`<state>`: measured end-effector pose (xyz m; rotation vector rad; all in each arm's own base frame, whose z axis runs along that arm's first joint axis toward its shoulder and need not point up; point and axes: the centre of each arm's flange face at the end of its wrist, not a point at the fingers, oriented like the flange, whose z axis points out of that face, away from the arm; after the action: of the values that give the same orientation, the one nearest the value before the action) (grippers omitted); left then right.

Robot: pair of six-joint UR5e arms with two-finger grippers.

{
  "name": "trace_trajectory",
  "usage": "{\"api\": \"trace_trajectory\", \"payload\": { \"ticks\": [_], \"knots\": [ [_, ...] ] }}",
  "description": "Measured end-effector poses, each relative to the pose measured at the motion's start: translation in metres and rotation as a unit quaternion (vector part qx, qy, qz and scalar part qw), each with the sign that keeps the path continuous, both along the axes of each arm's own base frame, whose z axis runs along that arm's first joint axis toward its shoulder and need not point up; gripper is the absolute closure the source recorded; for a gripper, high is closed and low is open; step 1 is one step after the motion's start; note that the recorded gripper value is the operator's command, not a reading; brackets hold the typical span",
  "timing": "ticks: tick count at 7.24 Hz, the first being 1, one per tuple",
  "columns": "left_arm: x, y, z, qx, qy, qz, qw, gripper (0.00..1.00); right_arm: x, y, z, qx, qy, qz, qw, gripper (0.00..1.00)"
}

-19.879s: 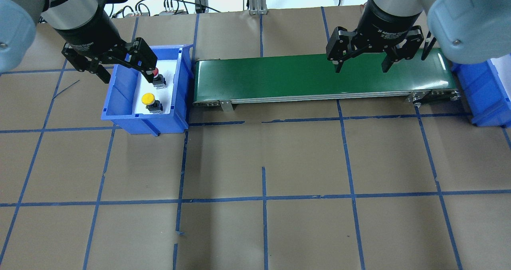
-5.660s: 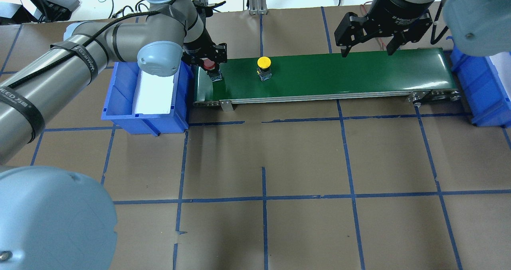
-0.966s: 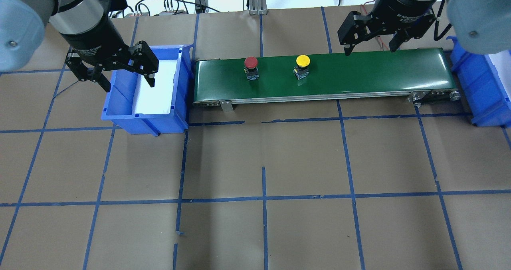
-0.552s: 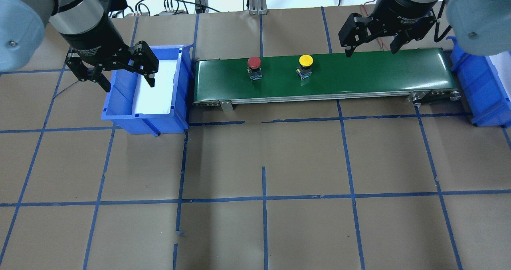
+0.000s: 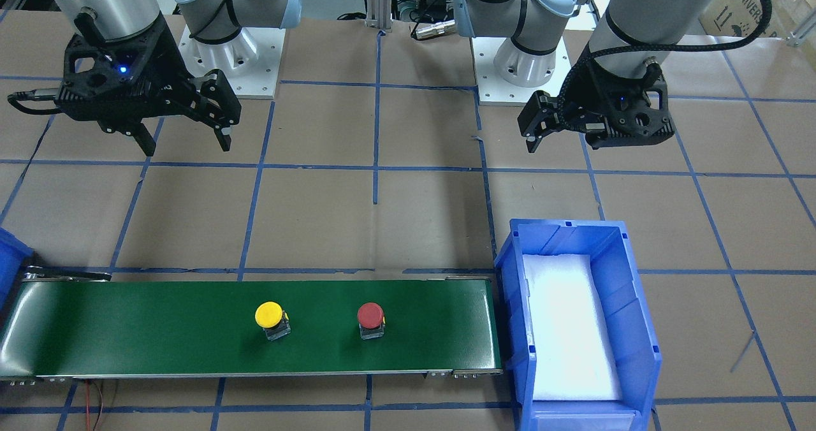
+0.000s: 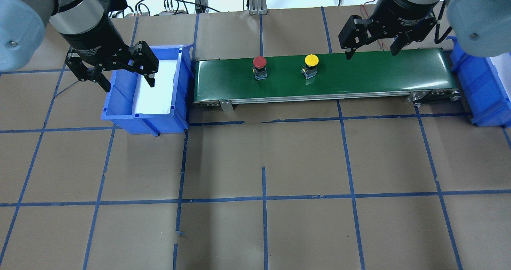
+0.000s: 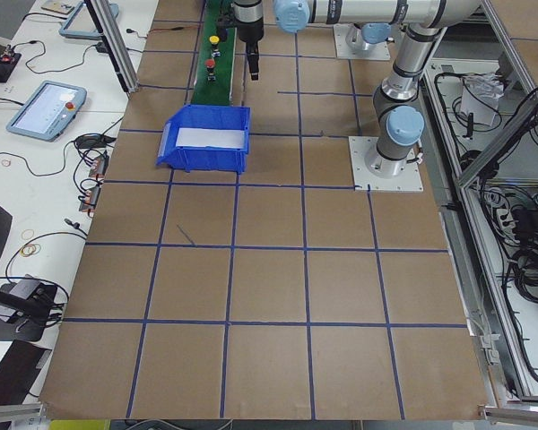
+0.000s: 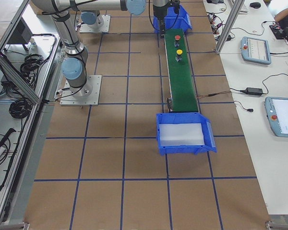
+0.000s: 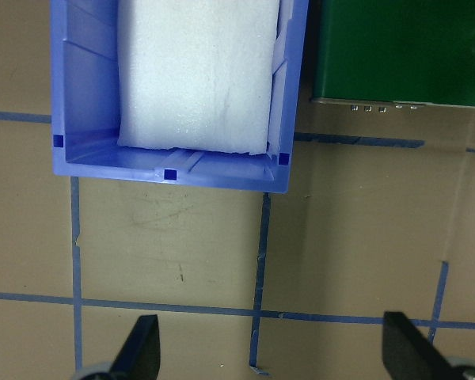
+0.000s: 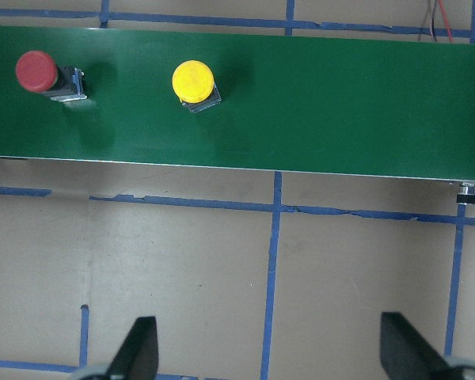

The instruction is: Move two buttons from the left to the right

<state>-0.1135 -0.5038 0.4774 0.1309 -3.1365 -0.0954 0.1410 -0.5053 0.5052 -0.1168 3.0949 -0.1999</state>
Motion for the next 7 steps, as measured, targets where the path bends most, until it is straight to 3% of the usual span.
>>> {"api": "trace_trajectory", "payload": {
  "ticks": [5, 7],
  "knots": [
    [0.0, 0.0, 0.0, 0.0, 0.0, 0.0, 1.0, 0.0, -0.008, 0.002, -0.002, 0.016, 0.036, -0.005, 0.9992, 0.0],
    [0.0, 0.0, 0.0, 0.0, 0.0, 0.0, 1.0, 0.0, -0.016, -0.015, -0.008, 0.018, 0.043, -0.016, 0.9988, 0.0]
  ]
}}
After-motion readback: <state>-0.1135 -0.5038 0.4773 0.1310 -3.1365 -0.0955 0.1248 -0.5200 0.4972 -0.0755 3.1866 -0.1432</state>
